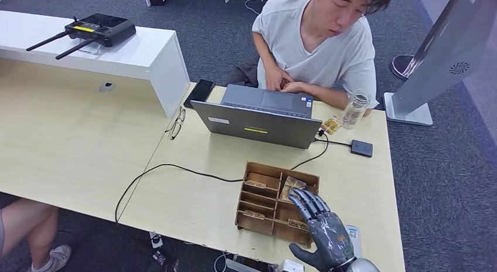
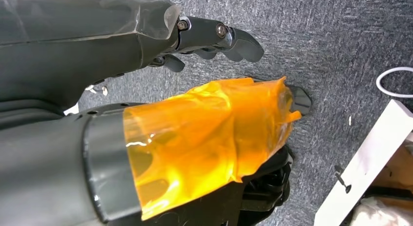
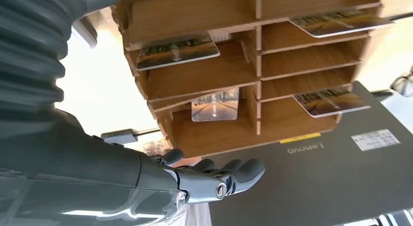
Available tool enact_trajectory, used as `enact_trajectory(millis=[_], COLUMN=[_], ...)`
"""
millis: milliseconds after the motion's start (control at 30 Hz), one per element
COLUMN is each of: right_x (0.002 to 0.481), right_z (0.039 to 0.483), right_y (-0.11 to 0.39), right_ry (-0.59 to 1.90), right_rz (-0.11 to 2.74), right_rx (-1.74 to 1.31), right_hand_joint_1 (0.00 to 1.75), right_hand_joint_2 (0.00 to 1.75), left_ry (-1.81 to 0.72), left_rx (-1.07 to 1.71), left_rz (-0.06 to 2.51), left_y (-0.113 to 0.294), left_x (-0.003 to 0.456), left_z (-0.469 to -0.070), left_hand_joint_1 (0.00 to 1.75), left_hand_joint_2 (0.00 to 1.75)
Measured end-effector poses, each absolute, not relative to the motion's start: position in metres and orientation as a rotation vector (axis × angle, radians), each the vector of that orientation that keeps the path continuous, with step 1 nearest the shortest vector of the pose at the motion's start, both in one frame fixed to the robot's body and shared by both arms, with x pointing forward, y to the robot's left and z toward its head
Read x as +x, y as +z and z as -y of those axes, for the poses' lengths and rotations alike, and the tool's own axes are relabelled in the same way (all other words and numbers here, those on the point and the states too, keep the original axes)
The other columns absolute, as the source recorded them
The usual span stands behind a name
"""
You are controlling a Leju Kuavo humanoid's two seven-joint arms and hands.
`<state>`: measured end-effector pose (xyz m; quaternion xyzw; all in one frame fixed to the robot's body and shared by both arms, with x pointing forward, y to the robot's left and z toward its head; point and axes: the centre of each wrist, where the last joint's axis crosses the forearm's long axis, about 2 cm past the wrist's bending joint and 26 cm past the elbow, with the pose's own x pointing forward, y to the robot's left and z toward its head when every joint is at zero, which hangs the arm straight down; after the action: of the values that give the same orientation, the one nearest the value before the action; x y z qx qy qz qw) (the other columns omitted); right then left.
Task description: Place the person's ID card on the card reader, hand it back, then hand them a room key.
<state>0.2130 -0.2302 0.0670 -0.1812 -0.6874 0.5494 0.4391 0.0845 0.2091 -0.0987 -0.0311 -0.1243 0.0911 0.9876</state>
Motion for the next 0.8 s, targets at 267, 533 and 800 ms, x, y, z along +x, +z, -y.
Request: enact_trajectory(millis=[267, 533, 800], right_x=[0.21, 0.208, 0.205], right_z=[0.233, 0.236, 0.238], right_y=[0.06, 0.055, 0.051], right_ry=[1.374, 1.379, 1.372], right_rz=[1.673, 1.64, 1.631], right_rx=[-0.468, -0.473, -0.483], right_hand_joint_1=[0.17, 0.31, 0.45], right_hand_joint_2=[1.75, 1.75, 1.75], left_ry=[0.172, 0.168, 0.167], left_rx=[-0.063, -0.06, -0.057], left_rz=[0.248, 0.247, 0.245], left_y=[-0.099, -0.099, -0.099], left_x=[0.085, 0.085, 0.085], left_z=[-0.209, -0.209, -0.209], left_hand_joint_1=[0.0, 0.0, 0.0], left_hand_joint_2=[0.0, 0.0, 0.0])
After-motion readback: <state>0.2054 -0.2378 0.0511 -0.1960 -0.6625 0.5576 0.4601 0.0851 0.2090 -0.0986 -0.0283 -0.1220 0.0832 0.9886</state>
